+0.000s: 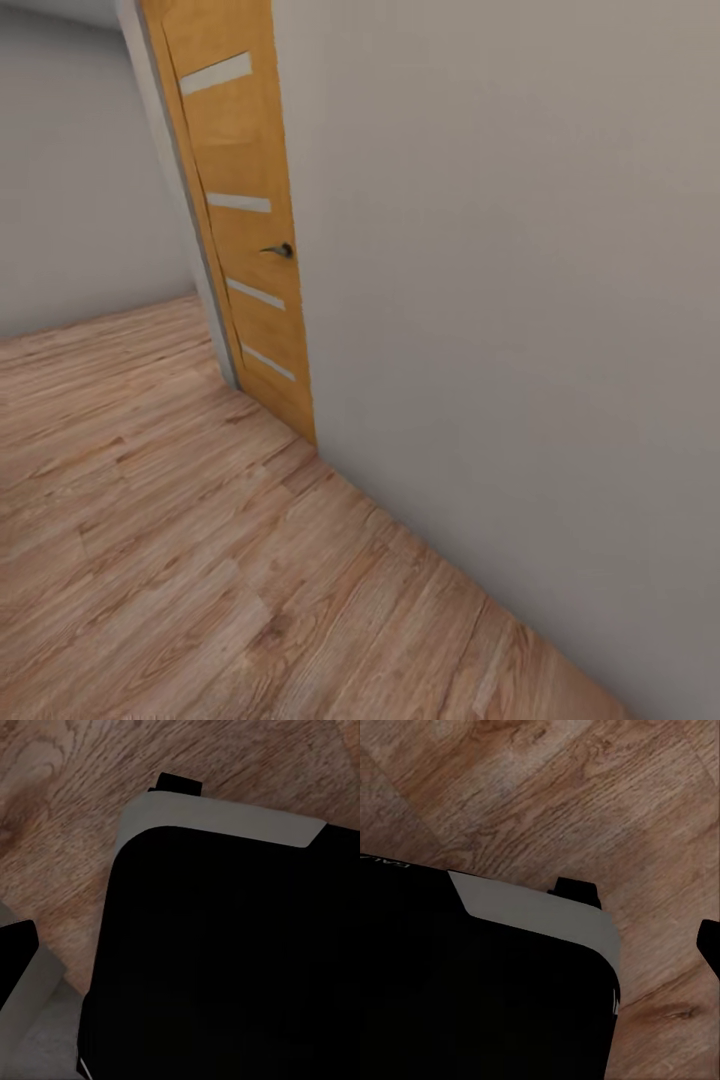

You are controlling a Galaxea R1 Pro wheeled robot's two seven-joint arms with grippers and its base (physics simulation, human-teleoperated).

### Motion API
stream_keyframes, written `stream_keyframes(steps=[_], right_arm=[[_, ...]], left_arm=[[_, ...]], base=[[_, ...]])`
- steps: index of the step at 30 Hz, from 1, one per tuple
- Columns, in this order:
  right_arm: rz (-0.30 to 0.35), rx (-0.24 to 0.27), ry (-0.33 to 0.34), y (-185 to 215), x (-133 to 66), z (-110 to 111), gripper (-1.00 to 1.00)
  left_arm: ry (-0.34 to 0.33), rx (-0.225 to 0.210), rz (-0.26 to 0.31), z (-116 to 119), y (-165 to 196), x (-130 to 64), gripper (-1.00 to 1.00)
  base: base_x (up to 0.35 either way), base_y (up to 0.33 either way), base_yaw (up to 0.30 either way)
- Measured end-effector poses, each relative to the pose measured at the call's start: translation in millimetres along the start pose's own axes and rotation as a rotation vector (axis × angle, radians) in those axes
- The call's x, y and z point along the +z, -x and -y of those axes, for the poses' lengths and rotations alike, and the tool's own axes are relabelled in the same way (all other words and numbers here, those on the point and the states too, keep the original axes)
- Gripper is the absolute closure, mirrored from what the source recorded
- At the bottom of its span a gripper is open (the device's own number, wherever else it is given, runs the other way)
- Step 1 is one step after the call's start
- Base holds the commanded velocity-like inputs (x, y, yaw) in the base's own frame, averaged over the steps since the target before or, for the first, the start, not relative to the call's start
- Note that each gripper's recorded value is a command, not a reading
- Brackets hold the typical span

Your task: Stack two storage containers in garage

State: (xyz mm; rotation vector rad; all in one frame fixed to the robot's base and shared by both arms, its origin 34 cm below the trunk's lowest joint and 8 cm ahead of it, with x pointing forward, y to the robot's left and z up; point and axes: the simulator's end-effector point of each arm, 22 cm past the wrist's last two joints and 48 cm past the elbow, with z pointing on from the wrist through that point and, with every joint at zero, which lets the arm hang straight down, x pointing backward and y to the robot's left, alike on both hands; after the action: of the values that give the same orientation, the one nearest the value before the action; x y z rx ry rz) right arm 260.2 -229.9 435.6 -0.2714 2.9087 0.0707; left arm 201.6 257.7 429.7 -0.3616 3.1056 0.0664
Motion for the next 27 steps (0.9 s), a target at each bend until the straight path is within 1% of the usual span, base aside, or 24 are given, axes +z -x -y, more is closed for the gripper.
stream_keyframes(steps=[5,22,27], right_arm=[[0.0,-0.001,0.0,-0.3,-0.2,-0.1,-1.0],[0.0,-0.001,0.0,-0.4,-0.2,-0.2,-1.0],[-0.001,-0.001,0.0,-0.4,-0.1,-0.2,-1.0]], left_arm=[[0.001,-0.001,0.0,-0.6,0.0,-0.1,-1.0],[0.001,-0.002,0.0,-0.7,-0.1,-0.1,-1.0],[0.001,-0.001,0.0,-0.4,0.0,0.0,-1.0]], base=[[0.175,0.0,0.29],[0.33,0.0,0.29],[0.13,0.0,0.29]])
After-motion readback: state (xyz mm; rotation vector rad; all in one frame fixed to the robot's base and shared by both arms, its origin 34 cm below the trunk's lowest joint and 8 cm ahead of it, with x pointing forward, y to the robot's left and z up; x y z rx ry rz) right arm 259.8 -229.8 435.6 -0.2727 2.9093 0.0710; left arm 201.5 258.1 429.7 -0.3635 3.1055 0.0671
